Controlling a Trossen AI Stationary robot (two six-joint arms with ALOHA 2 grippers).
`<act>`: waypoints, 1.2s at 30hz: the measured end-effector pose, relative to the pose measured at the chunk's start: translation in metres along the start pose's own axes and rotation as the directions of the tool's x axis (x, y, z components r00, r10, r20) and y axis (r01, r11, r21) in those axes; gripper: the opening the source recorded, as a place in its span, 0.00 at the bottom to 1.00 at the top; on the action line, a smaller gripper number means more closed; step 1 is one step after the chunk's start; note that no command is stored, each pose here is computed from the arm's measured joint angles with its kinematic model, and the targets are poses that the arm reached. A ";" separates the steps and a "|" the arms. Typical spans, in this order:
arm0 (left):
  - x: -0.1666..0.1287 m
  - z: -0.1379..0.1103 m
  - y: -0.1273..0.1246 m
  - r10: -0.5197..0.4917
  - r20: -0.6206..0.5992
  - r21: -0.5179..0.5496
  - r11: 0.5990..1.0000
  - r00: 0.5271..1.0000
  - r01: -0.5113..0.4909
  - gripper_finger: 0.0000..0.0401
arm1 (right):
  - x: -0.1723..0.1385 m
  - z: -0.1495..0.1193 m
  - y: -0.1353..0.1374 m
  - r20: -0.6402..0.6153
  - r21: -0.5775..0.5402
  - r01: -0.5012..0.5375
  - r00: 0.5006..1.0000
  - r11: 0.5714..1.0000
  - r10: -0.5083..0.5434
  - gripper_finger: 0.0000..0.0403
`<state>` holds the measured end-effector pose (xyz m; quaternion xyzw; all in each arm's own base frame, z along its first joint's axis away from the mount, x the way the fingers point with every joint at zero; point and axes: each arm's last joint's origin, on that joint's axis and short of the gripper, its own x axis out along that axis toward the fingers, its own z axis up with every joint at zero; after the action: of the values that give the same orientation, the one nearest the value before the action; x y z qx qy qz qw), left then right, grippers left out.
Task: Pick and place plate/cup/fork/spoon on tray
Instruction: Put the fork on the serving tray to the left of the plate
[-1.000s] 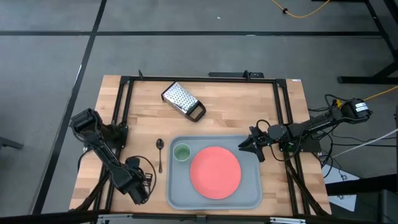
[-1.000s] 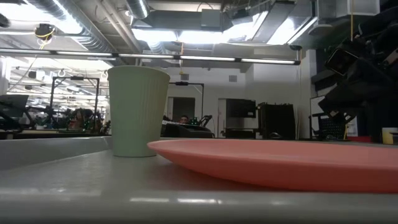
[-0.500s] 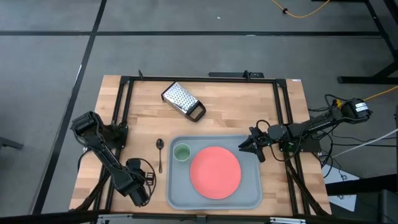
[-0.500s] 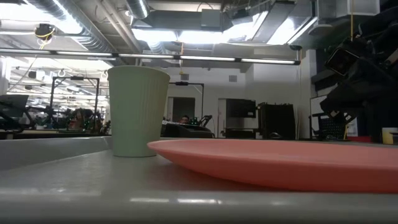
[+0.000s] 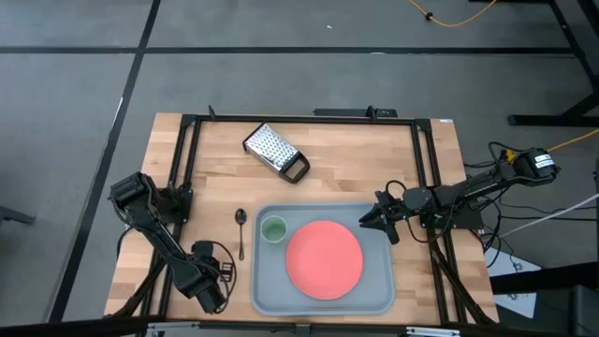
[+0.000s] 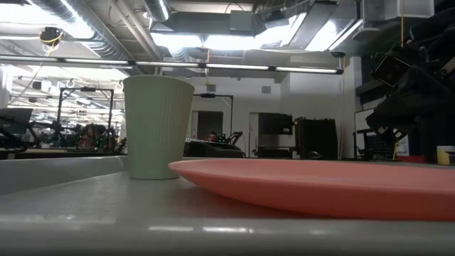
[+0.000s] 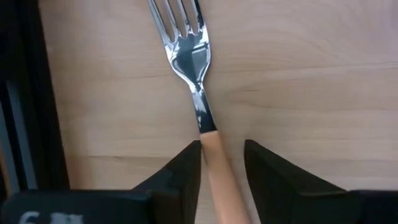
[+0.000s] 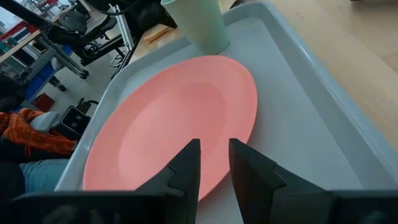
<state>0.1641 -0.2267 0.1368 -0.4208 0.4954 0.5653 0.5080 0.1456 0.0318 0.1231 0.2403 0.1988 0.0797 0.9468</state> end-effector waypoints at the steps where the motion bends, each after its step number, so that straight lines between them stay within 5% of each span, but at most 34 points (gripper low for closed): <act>1: 0.000 0.000 0.000 -0.002 0.001 0.007 1.000 1.000 0.002 0.26 | 0.000 0.000 0.000 0.000 0.000 0.000 1.000 1.000 0.000 0.22; 6: 0.001 0.001 0.000 -0.007 0.010 0.024 1.000 1.000 0.007 0.07 | 0.000 0.000 0.000 -0.001 0.025 0.001 1.000 1.000 -0.001 0.22; 12: -0.005 0.009 -0.008 0.000 0.012 0.006 1.000 1.000 0.000 0.07 | 0.000 0.000 0.000 -0.001 0.027 0.001 1.000 1.000 -0.001 0.22; 19: -0.056 0.014 -0.023 -0.015 -0.004 -0.044 0.999 1.000 0.014 0.07 | 0.000 0.000 0.000 0.000 0.025 0.002 1.000 1.000 -0.002 0.22; 26: -0.100 0.017 -0.041 -0.158 -0.010 -0.095 0.983 0.987 0.157 0.07 | 0.000 0.000 0.000 -0.001 0.022 0.003 1.000 1.000 -0.003 0.22; 36: -0.092 0.020 -0.075 -0.233 -0.050 -0.119 0.967 0.971 0.226 0.07 | 0.000 0.000 0.000 0.000 0.020 0.003 1.000 1.000 -0.003 0.22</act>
<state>0.2513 -0.2219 0.2197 -0.5211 0.4266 0.5161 0.5294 0.1455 0.0317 0.1230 0.2494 0.2001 0.0762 0.9445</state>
